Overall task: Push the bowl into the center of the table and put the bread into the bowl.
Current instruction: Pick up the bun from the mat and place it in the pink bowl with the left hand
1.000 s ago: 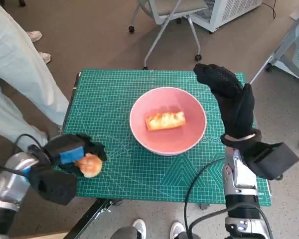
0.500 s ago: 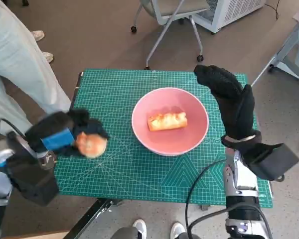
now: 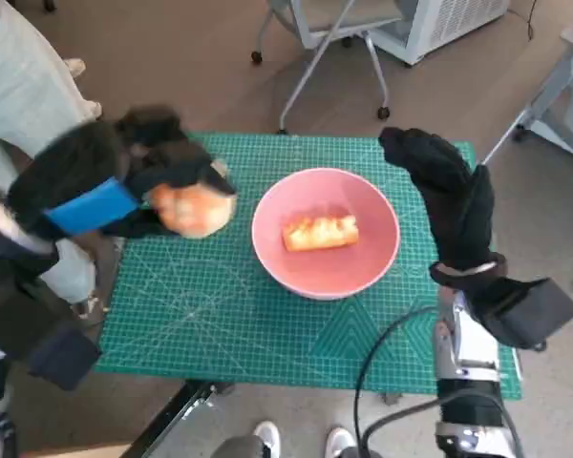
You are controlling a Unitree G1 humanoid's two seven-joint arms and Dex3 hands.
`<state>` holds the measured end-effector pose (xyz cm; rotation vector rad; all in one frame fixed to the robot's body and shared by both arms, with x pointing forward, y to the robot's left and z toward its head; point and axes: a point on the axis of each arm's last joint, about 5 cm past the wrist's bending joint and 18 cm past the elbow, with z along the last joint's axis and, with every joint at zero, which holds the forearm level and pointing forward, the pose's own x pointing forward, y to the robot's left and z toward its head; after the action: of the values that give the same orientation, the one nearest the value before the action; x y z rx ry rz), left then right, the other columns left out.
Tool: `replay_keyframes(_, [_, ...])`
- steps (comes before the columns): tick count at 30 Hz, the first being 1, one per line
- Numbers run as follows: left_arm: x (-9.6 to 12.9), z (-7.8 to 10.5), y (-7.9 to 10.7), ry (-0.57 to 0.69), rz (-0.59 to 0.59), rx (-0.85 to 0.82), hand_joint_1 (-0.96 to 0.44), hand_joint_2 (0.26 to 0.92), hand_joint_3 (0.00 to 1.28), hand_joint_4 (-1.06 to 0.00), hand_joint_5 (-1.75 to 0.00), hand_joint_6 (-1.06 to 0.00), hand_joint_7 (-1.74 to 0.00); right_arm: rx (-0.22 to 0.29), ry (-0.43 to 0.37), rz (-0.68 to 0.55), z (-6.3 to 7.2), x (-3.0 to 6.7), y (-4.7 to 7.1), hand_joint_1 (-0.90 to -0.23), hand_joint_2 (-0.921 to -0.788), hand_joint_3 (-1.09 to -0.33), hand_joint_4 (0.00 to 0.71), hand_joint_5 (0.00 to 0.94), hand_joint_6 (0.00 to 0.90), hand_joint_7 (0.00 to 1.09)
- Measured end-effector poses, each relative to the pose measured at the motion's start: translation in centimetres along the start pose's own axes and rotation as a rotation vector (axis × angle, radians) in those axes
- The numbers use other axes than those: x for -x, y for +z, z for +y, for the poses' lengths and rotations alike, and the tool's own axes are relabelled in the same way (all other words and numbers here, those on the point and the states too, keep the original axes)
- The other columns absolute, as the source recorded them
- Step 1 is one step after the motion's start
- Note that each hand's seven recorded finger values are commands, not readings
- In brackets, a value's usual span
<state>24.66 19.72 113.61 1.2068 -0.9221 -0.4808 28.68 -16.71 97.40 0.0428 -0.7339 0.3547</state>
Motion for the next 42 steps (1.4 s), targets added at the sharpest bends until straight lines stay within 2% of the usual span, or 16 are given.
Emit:
replay_keyframes(6, [-3.5, 0.3, 0.4, -0.011, -0.102, 0.035, 0.0, 0.897, 0.04, -0.72, -1.11, -0.76, -1.05, 0.005, 0.0, -0.007, -0.1, 0.08, 0.2, -0.663, -0.921, -0.786, 0.157, 0.003, 0.026, 0.55])
replay_keyframes(11, [-6.0, -0.4, 0.5, -0.058, -0.129, 0.1, 0.0, 0.916, 0.06, -0.66, -1.19, -0.69, -1.11, 0.01, -0.002, -0.015, -0.2, 0.1, 0.3, -0.664, -0.921, -0.786, 0.158, 0.003, 0.027, 0.55])
replay_keyframes(17, [-8.3, -2.7, -0.2, -0.158, -0.085, 0.164, 0.0, 0.92, 0.13, -0.57, -1.27, -0.62, -1.19, 0.021, -0.018, -0.017, -0.6, 0.51, 0.6, -0.673, -0.921, -0.784, 0.161, 0.004, 0.034, 0.55])
replay_keyframes(21, [-9.1, -5.1, -1.2, -0.243, -0.031, 0.213, 0.0, 0.921, 0.2, -0.5, -1.33, -0.51, -1.31, 0.031, -0.037, -0.012, -1.0, 0.98, 0.7, -0.677, -0.921, -0.782, 0.164, 0.005, 0.045, 0.55])
replay_keyframes(22, [-9.2, -5.8, -1.5, -0.267, -0.014, 0.228, -0.12, 0.921, 0.23, -0.47, -1.09, -0.48, -1.37, 0.033, -0.044, -0.011, -1.1, 1.09, 0.8, -0.678, -0.921, -0.782, 0.165, 0.005, 0.048, 0.55])
replay_keyframes(23, [-9.3, -6.4, -1.7, -0.29, 0.0, 0.241, -0.17, 0.921, 0.24, -0.48, -0.97, -0.47, -1.4, 0.036, -0.051, -0.011, -1.2, 1.17, 0.8, -0.679, -0.921, -0.782, 0.166, 0.005, 0.049, 0.55])
replay_keyframes(24, [-9.4, -7.0, -2.0, -0.314, 0.014, 0.249, -0.1, 0.882, 0.23, -0.47, -0.72, -0.42, -1.1, 0.037, -0.056, -0.013, -1.2, 1.22, 0.8, -0.679, -0.921, -0.781, 0.167, 0.006, 0.052, 0.55])
replay_keyframes(26, [-9.5, -8.2, -2.3, -0.362, 0.038, 0.267, -0.04, 0.864, 0.17, -0.49, -0.33, -0.45, -0.57, 0.04, -0.065, -0.018, -1.3, 1.26, 1.0, -0.68, -0.921, -0.78, 0.17, 0.007, 0.056, 0.55])
replay_keyframes(27, [-9.5, -8.6, -2.4, -0.38, 0.043, 0.277, -0.02, 0.865, 0.14, -0.49, -0.21, -0.46, -0.4, 0.041, -0.069, -0.021, -1.3, 1.28, 1.0, -0.681, -0.921, -0.779, 0.171, 0.007, 0.057, 0.54])
replay_keyframes(29, [-9.6, -9.3, -2.5, -0.417, 0.051, 0.294, -0.02, 0.863, 0.11, -0.46, -0.11, -0.45, -0.25, 0.044, -0.076, -0.026, -1.2, 1.3, 1.1, -0.683, -0.921, -0.777, 0.172, 0.007, 0.06, 0.54])
replay_keyframes(34, [-9.6, -10.1, -2.6, -0.482, 0.065, 0.3, -0.06, 0.855, 0.07, -0.4, -0.02, -0.44, -0.09, 0.055, -0.093, -0.028, -1.1, 1.47, 1.3, -0.694, -0.921, -0.774, 0.175, 0.007, 0.065, 0.53])
replay_keyframes(39, [-9.6, -10.1, -2.6, -0.5, 0.085, 0.309, -0.1, 0.846, 0.05, -0.37, 0.0, -0.41, -0.04, 0.057, -0.107, -0.031, -1.1, 1.49, 1.3, -0.698, -0.921, -0.773, 0.176, 0.007, 0.069, 0.52])
replay_keyframes(42, [-9.4, -10.2, -2.6, -0.494, 0.093, 0.317, -0.16, 0.834, 0.03, -0.3, 0.0, -0.37, -0.01, 0.058, -0.109, -0.031, -1.2, 1.49, 1.3, -0.698, -0.921, -0.769, 0.179, 0.006, 0.079, 0.5])
